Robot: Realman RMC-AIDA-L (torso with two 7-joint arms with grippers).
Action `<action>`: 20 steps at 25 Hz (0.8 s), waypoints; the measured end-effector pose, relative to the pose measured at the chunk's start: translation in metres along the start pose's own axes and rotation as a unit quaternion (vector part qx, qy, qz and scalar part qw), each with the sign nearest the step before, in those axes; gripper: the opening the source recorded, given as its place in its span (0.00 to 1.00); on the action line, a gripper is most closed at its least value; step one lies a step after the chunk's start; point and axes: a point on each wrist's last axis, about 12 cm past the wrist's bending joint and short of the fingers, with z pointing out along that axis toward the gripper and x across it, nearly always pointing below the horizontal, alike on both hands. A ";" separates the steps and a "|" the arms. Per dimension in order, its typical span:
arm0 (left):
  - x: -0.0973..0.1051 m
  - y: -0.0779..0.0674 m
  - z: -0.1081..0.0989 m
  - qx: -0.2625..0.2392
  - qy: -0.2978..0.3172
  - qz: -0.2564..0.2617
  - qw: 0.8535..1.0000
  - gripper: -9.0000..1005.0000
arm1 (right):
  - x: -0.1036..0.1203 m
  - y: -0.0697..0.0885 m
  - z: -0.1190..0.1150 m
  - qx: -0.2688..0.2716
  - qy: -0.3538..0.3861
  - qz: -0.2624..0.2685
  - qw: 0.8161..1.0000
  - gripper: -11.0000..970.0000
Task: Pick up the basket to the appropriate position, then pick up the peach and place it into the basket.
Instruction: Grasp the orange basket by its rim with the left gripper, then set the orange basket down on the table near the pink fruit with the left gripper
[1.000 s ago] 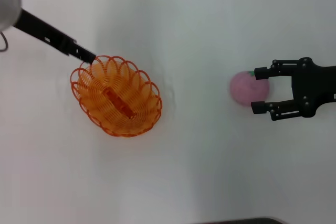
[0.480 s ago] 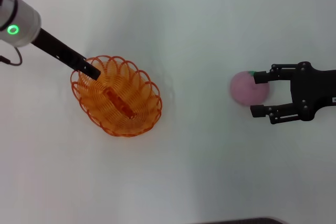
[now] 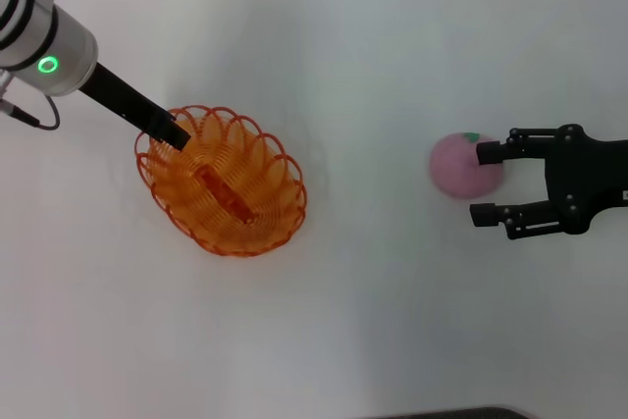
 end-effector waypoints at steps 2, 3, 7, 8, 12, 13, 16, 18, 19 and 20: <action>-0.001 -0.001 0.001 0.000 0.001 0.002 1.000 0.48 | 0.000 0.000 0.000 0.001 0.000 0.001 1.000 0.88; -0.001 -0.002 0.001 0.000 0.001 0.003 1.000 0.44 | 0.000 0.000 0.000 0.001 0.000 0.001 1.000 0.88; -0.002 -0.003 0.000 0.003 -0.001 0.003 1.000 0.25 | 0.001 0.000 0.000 0.002 0.000 0.001 1.000 0.88; -0.002 -0.003 0.000 0.004 -0.001 0.002 1.000 0.22 | 0.001 0.000 0.000 0.002 0.000 0.001 1.000 0.88; -0.001 -0.002 -0.003 0.007 -0.006 -0.003 1.000 0.11 | 0.001 0.000 0.001 0.002 0.000 0.001 1.000 0.88; -0.001 -0.002 -0.005 0.010 -0.008 -0.006 1.000 0.11 | 0.001 0.000 0.001 0.002 0.000 0.002 1.000 0.88; -0.001 -0.001 -0.012 0.021 -0.015 -0.015 1.000 0.10 | 0.001 0.000 0.001 0.003 0.000 0.002 1.000 0.88; -0.002 -0.001 -0.022 0.021 -0.023 -0.020 0.999 0.10 | 0.001 0.000 0.000 0.005 -0.002 0.002 1.000 0.88; -0.003 -0.001 -0.027 0.020 -0.026 -0.024 0.999 0.10 | 0.001 0.000 0.000 0.005 -0.003 0.003 1.000 0.88; -0.003 0.000 -0.035 0.016 -0.032 -0.032 0.999 0.10 | 0.001 0.000 0.000 0.005 -0.004 0.003 1.000 0.88</action>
